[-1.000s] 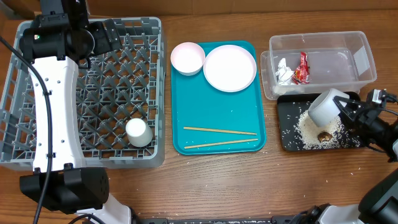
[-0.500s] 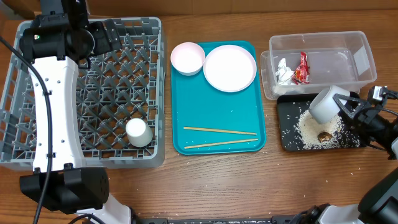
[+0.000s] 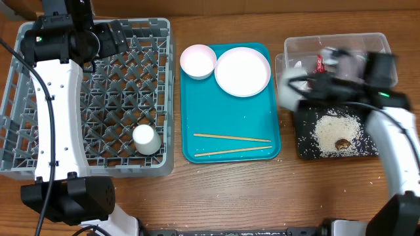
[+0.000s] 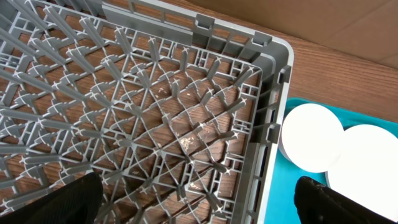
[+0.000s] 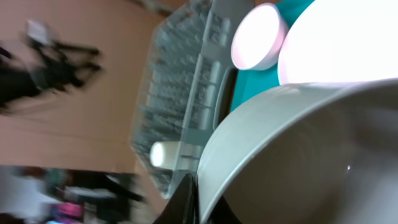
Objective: Sort waste into correct bins and load items into the dishwasher
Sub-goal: 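Carry the emptied bowl back and set it on the teal tray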
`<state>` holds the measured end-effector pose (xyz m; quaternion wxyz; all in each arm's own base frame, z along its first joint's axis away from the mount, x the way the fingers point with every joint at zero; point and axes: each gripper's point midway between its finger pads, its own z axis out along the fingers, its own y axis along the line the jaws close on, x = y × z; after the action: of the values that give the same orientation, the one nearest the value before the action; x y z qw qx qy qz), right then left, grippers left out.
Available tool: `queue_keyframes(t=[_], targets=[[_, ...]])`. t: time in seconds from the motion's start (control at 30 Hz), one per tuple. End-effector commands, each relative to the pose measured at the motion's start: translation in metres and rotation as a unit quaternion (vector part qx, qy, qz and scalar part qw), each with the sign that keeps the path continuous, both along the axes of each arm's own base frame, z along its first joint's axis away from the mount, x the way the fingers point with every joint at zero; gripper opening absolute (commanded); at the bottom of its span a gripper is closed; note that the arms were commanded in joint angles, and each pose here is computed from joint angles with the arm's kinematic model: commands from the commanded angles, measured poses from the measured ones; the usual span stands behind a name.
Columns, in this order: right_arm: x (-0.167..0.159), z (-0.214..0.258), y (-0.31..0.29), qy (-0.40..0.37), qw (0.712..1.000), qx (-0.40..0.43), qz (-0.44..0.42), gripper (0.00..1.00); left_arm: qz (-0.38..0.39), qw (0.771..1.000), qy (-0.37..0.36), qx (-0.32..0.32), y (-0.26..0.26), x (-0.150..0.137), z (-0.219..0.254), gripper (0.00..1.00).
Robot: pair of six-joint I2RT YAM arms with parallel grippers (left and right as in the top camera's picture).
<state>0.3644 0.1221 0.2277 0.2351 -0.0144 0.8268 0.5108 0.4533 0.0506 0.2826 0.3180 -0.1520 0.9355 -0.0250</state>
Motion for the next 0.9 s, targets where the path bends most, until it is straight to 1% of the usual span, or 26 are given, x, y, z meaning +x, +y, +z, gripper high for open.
queue_keyframes(t=[0.0, 0.13, 0.2, 0.3, 0.47, 0.57, 0.63, 0.8, 0.83, 0.87], targets=[[0.014, -0.009, 0.045, -0.023, 0.987, -0.153, -0.051, 0.04, 0.008, 1.000, 0.004, -0.002, 0.003, 0.001, -0.004, 1.00], [0.010, -0.033, 0.082, -0.042, 0.962, -0.261, -0.072, 0.04, 0.008, 1.000, 0.004, -0.002, 0.003, 0.001, -0.004, 1.00], [0.007, -0.049, 0.097, -0.046, 0.952, -0.295, -0.066, 0.04, 0.008, 1.000, 0.004, -0.002, 0.003, 0.001, -0.004, 1.00], [0.005, -0.078, 0.113, -0.035, 0.944, -0.324, -0.048, 0.04, 0.008, 1.000, 0.004, -0.002, 0.003, 0.001, -0.004, 1.00], [0.005, -0.126, 0.122, 0.004, 0.937, -0.350, -0.024, 0.04, 0.008, 1.000, 0.004, -0.002, 0.003, 0.001, -0.004, 1.00], [0.004, -0.144, 0.124, 0.019, 0.934, -0.357, -0.015, 0.04, 0.008, 1.000, 0.004, -0.002, 0.003, 0.001, -0.004, 1.00], [0.004, -0.151, 0.128, 0.024, 0.935, -0.354, -0.007, 0.04, 0.007, 1.000, 0.003, -0.003, 0.003, 0.002, -0.004, 1.00], [0.004, -0.150, 0.136, 0.022, 0.942, -0.336, 0.004, 0.04, 0.008, 1.000, -0.004, -0.001, 0.003, 0.005, -0.001, 1.00], [0.003, -0.149, 0.137, 0.022, 0.943, -0.333, 0.007, 0.07, 0.008, 1.000, -0.004, -0.001, 0.003, 0.005, -0.001, 1.00], [0.002, -0.149, 0.139, 0.023, 0.944, -0.328, 0.011, 0.13, 0.008, 1.000, -0.004, -0.001, 0.003, 0.005, -0.001, 1.00]])
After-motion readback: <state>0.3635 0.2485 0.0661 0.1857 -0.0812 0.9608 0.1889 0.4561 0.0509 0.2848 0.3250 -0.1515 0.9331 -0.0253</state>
